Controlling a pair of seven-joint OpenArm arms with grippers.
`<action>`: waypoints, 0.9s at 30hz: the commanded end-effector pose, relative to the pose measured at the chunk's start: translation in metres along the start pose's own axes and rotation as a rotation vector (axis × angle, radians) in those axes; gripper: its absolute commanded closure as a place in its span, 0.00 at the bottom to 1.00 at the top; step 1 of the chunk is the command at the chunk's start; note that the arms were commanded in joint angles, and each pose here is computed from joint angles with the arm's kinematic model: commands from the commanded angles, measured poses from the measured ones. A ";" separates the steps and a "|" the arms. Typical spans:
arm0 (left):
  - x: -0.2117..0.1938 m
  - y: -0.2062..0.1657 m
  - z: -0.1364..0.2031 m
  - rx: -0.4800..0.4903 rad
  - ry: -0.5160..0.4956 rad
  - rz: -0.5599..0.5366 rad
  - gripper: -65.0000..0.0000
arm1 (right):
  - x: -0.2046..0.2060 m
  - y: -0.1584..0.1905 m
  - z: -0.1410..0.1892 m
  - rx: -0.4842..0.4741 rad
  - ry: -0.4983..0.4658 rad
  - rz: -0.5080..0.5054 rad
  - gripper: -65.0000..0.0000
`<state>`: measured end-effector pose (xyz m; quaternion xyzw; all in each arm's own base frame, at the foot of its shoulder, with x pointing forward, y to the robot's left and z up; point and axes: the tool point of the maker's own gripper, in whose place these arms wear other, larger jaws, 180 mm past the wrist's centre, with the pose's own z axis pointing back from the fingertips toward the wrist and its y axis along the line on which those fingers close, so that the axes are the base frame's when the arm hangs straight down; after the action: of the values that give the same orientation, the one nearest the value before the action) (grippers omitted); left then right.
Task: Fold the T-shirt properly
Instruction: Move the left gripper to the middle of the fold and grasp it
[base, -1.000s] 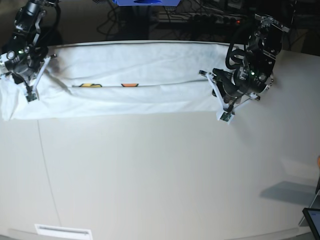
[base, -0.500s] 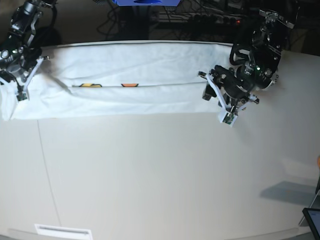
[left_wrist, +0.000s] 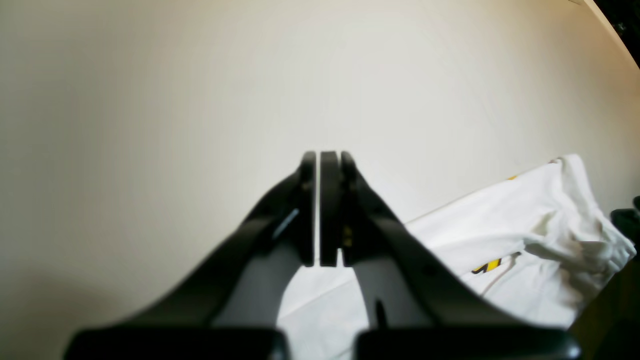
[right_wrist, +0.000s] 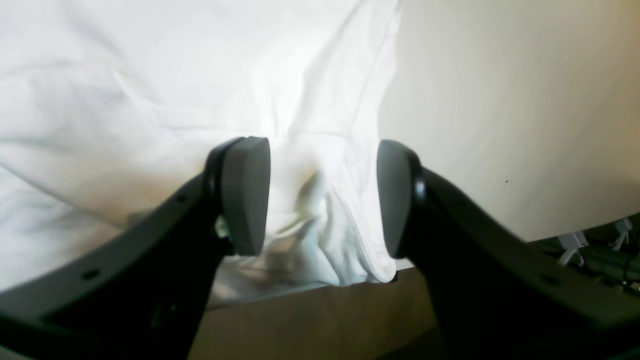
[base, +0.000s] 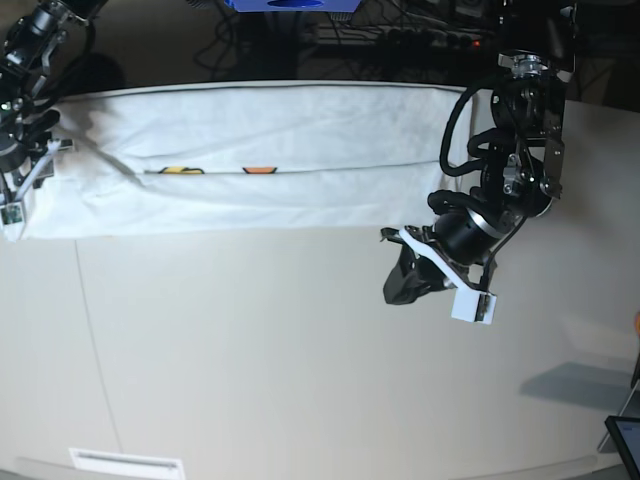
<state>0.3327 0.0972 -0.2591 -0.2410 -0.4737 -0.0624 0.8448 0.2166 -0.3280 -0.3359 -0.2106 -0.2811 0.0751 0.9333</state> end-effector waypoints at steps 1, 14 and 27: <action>0.008 0.000 0.004 -0.004 -0.029 -0.012 1.00 | 0.004 -0.018 0.004 -0.049 0.000 0.016 0.50; -0.070 0.002 0.016 0.059 0.137 -0.020 1.00 | 0.028 -0.010 0.006 -0.030 -0.145 0.110 0.73; -0.146 -0.031 0.019 0.204 0.193 -0.512 1.00 | -0.014 0.027 -0.041 0.127 -0.076 0.026 0.99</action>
<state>0.2223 0.0638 -0.3723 -0.0171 -0.4181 -0.2517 0.8727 0.2194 -0.3140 -0.3987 -0.1359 -0.2900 0.1102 0.9409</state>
